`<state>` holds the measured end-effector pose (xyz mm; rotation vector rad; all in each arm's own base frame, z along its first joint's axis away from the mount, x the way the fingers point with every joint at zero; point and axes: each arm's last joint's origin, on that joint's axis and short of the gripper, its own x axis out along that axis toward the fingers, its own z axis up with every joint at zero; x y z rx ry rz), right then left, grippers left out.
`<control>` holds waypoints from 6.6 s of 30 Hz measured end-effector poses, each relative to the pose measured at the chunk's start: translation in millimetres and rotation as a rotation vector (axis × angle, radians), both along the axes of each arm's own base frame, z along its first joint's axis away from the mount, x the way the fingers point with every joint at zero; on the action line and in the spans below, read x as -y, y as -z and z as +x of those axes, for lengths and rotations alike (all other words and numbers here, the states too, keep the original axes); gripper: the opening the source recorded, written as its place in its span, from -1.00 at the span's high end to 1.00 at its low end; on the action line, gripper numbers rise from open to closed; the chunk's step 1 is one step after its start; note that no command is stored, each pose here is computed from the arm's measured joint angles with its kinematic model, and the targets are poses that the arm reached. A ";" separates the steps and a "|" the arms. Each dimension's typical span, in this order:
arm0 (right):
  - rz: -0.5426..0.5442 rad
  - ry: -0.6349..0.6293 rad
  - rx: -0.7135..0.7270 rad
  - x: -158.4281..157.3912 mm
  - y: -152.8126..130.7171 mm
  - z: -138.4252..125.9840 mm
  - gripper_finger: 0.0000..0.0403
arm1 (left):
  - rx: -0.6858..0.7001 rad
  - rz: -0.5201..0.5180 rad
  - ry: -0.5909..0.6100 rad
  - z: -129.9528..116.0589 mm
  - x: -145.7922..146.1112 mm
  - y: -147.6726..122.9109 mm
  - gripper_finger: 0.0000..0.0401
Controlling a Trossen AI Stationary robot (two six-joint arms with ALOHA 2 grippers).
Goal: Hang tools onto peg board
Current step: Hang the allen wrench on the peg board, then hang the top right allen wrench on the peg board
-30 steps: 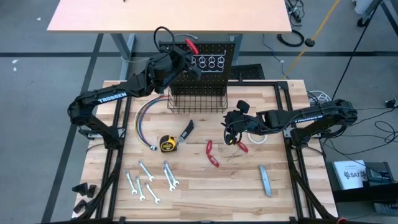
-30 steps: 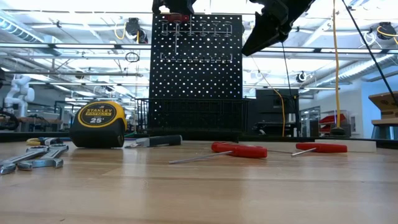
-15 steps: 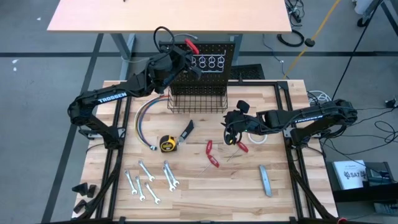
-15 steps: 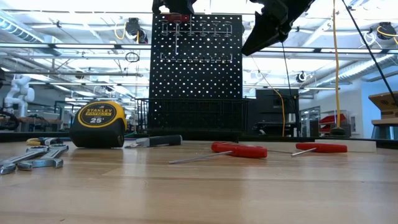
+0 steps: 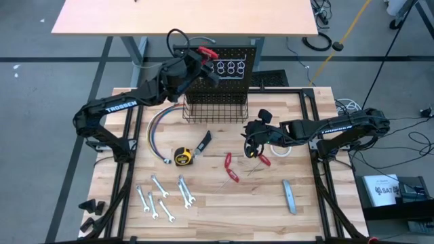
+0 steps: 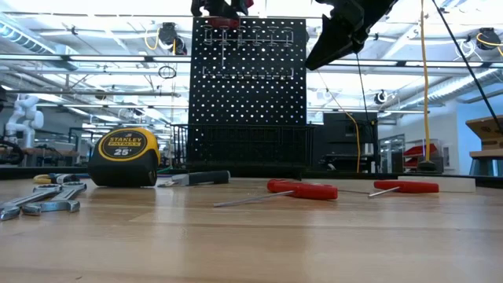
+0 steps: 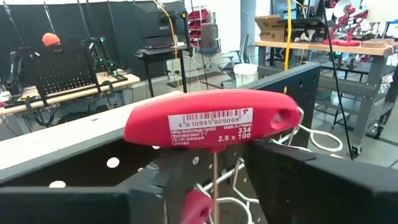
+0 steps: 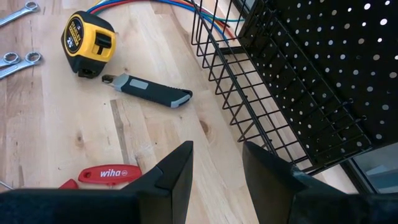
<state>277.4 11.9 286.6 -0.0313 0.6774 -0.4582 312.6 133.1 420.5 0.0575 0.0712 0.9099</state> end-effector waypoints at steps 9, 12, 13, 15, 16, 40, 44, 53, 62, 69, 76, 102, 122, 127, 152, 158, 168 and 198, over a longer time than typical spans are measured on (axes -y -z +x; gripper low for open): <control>0.000 0.000 0.003 0.0 -0.2 0.2 0.34 | -0.080 -0.071 0.001 -6.8 2.7 -10.4 0.15; 0.000 0.000 0.003 0.0 -0.2 0.2 0.34 | -0.105 -0.086 0.003 -9.5 3.8 -14.5 0.15; 0.000 0.000 0.003 0.0 -0.2 0.2 0.34 | -0.109 -0.088 0.003 -10.3 4.1 -16.4 0.15; 0.000 0.000 0.003 -0.1 -0.2 0.2 0.34 | -0.114 -0.090 0.004 -12.1 4.8 -20.0 0.15; 0.001 -0.001 0.003 -0.1 -0.2 0.2 0.34 | -0.121 -0.094 0.006 -12.6 5.0 -20.4 0.15; 0.017 0.012 0.012 -0.1 -0.2 0.2 0.34 | -0.242 -0.135 0.147 -15.0 8.9 -15.3 0.15; 0.018 0.011 0.012 -0.2 -0.2 0.2 0.34 | -0.253 -0.135 0.121 -16.5 6.7 -14.6 0.15; 0.018 0.009 0.012 -0.2 -0.1 0.2 0.34 | -0.257 -0.118 0.076 -28.1 1.3 -20.2 0.15; 0.014 0.007 0.009 0.1 -0.1 0.2 0.34 | -0.148 -0.067 0.117 -44.9 9.5 -42.3 0.15; 0.014 0.008 0.010 0.1 -0.2 0.3 0.34 | -0.105 -0.029 0.165 -51.8 18.3 -53.3 0.15; 0.001 -0.004 0.002 0.1 -0.2 0.3 0.34 | -0.230 -0.095 0.315 -69.8 45.9 -50.2 0.15; 0.526 0.209 0.011 -19.0 35.9 17.4 0.34 | -0.314 -0.167 0.963 -90.0 159.8 155.0 0.15; 0.908 0.904 -0.071 -67.4 73.8 -5.5 0.34 | -0.436 -0.031 0.995 -67.6 153.3 188.7 0.15; 0.902 0.983 -0.048 -71.5 80.7 -5.4 0.34 | -0.481 -0.017 1.002 -67.2 153.3 193.3 0.15; 0.795 1.175 -0.153 -76.0 143.3 11.1 0.34 | -0.479 -0.016 1.002 -67.2 153.3 192.9 0.15; 0.852 1.160 -0.135 -76.1 130.7 9.3 0.34 | -0.478 -0.016 1.002 -67.2 153.3 192.9 0.15; 0.814 1.177 -0.105 -74.9 141.0 13.5 0.34 | -0.477 -0.016 1.002 -67.1 153.3 192.6 0.15; 0.739 1.009 0.049 -74.4 116.6 12.7 0.99 | -0.453 -0.027 1.055 -66.7 155.0 191.3 0.15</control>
